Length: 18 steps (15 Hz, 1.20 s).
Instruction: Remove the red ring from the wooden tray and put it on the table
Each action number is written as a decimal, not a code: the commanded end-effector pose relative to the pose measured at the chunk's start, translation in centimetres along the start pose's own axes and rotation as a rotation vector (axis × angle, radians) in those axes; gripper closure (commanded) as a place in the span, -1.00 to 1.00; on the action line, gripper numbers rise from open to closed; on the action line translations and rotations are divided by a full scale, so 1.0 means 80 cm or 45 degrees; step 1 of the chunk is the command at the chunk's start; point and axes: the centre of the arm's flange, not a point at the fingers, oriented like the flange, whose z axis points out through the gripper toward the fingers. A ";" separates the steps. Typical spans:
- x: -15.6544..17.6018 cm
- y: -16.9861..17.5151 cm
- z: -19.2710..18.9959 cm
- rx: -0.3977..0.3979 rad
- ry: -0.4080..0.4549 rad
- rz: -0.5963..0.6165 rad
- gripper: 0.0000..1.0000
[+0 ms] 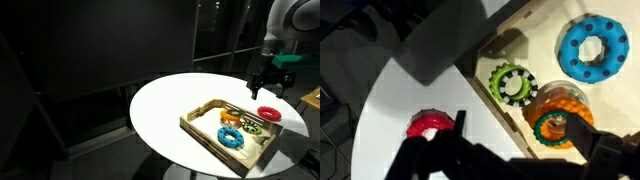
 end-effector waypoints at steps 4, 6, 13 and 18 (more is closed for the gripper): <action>-0.031 0.016 -0.053 0.007 -0.027 -0.165 -1.00; -0.040 0.019 -0.066 0.007 -0.022 -0.203 -1.00; -0.060 0.031 -0.109 0.034 0.009 -0.285 -1.00; -0.068 0.037 -0.129 0.050 0.056 -0.326 -1.00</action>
